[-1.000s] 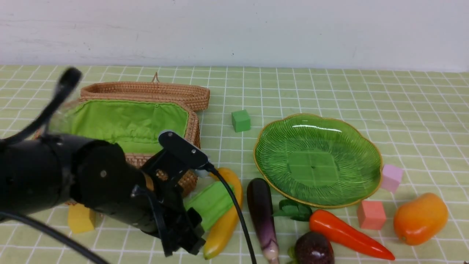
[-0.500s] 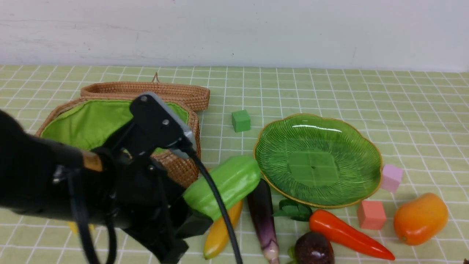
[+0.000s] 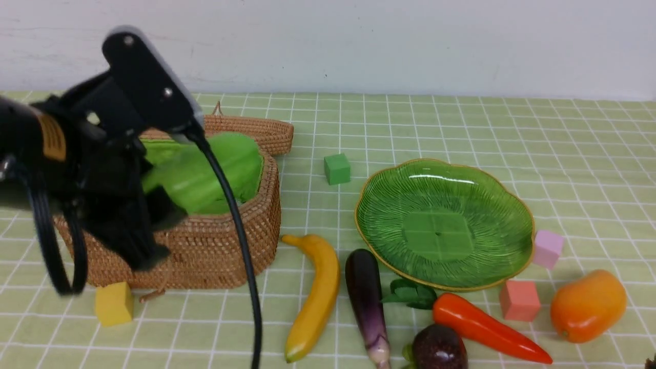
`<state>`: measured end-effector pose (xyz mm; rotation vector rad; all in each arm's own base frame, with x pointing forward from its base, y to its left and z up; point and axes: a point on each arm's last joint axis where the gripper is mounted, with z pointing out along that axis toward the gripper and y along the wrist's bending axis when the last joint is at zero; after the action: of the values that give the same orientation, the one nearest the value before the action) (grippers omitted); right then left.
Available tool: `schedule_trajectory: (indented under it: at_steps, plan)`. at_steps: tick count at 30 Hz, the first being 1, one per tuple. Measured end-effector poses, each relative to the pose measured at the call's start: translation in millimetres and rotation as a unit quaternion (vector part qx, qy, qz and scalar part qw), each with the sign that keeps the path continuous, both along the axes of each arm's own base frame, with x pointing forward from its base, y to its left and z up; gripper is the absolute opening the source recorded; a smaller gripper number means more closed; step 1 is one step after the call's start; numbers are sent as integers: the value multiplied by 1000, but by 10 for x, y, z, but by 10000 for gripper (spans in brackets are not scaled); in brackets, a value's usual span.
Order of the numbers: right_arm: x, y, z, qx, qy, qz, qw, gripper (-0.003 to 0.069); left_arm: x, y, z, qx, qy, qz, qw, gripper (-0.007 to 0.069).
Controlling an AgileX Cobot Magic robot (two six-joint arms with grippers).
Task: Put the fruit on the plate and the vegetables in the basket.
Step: Take a chayote with your left arm and place it on the basket on the left.
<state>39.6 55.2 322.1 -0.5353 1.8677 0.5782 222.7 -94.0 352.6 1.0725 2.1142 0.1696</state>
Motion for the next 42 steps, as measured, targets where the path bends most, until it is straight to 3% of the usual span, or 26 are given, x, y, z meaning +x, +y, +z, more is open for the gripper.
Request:
schedule_trajectory:
  at_steps: [3, 8, 18, 27, 32, 42]
  plan:
    - [-9, 7, -8, -3, 4, 6, 1000, 50, 306, 174, -110, 33, 33, 18, 999, 405]
    - [-24, 18, -12, -6, 4, 19, 1000, 50, 681, 369, -235, 81, 59, -5, 995, 405]
    - [-23, 20, 8, -1, -7, 24, 1000, 50, 1173, 478, -622, 158, 65, -38, 985, 405]
    - [39, 5, 162, 31, -93, 2, 995, 50, 1267, 488, -685, 179, 47, -43, 982, 405]
    - [21, 38, 241, 49, -137, 23, 989, 50, 1292, 480, -666, 177, 30, -44, 983, 405]
    - [15, 46, 268, 44, -161, 31, 986, 48, 1296, 469, -663, 168, 27, -42, 984, 405]
